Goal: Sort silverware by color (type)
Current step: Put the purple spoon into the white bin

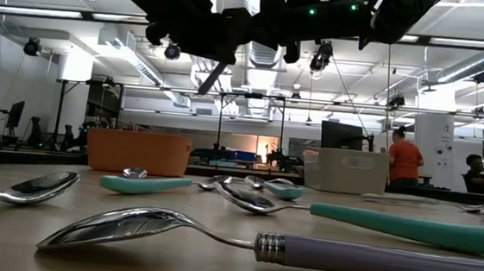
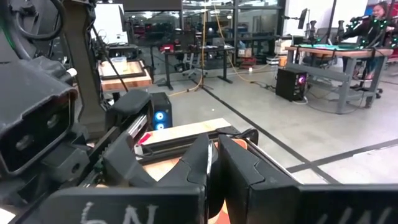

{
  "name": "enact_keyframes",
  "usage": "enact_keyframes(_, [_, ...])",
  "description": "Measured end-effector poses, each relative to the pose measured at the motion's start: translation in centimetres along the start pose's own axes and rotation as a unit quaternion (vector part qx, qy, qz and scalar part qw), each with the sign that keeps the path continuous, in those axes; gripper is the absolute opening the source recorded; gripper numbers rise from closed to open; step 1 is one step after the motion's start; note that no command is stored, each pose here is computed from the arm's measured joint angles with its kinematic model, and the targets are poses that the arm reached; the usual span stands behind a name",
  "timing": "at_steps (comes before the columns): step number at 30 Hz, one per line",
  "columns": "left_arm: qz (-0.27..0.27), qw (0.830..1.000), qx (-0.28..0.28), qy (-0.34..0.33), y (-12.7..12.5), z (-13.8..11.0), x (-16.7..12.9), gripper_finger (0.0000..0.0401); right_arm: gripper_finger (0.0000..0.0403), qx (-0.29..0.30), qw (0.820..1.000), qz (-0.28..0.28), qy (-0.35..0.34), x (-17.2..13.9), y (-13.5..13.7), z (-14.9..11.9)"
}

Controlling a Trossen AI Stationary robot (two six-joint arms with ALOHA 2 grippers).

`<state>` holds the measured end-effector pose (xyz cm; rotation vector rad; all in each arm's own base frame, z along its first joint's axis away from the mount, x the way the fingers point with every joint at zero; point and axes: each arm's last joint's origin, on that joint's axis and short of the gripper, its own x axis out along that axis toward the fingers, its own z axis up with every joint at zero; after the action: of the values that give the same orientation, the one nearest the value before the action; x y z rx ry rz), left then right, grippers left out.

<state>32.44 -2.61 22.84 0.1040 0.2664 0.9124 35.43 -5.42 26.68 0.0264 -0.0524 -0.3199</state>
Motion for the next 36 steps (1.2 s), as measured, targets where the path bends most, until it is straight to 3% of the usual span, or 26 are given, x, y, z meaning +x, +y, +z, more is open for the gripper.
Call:
enact_keyframes(4, [-0.007, 1.000, -0.023, 0.001, 0.0, 0.4, 0.0, 0.0025, 0.0028, -0.005, 1.000, 0.000, 0.001, 0.0, 0.0, 0.0])
enact_keyframes(10, [-0.032, 0.998, -0.042, 0.017, -0.4, 2.2, -0.3, 0.0025, 0.0108, 0.011, 1.000, 0.001, 0.015, -0.1, 0.0, -0.2])
enact_keyframes(15, [-0.041, 0.995, -0.044, 0.082, 0.5, 3.6, -2.2, 0.0025, 0.0168, 0.002, 1.000, 0.003, 0.030, -1.0, -0.2, 1.0])
enact_keyframes(18, [-0.040, 0.987, -0.054, 0.144, 1.8, 4.3, -4.1, 0.0025, 0.0191, -0.035, 0.999, 0.005, 0.031, -1.9, -0.3, 2.3])
enact_keyframes(23, [-0.056, 0.961, -0.118, 0.245, 3.1, 5.1, -7.7, 0.0025, 0.0205, -0.085, 0.996, 0.000, 0.024, -3.5, -0.6, 5.7])
enact_keyframes(26, [-0.076, 0.934, -0.159, 0.309, 3.0, 5.1, -10.1, 0.0025, 0.0205, -0.096, 0.995, 0.002, 0.041, -4.6, -0.7, 6.7])
enact_keyframes(32, [-0.094, 0.871, -0.245, 0.416, 2.7, 4.8, -15.3, 0.0025, 0.0205, -0.105, 0.989, 0.006, 0.105, -5.7, -0.9, 6.3])
enact_keyframes(36, [-0.073, 0.848, -0.278, 0.445, 2.6, 3.2, -17.5, 0.0025, 0.0205, -0.106, 0.985, 0.009, 0.135, -5.6, -0.9, 5.5])
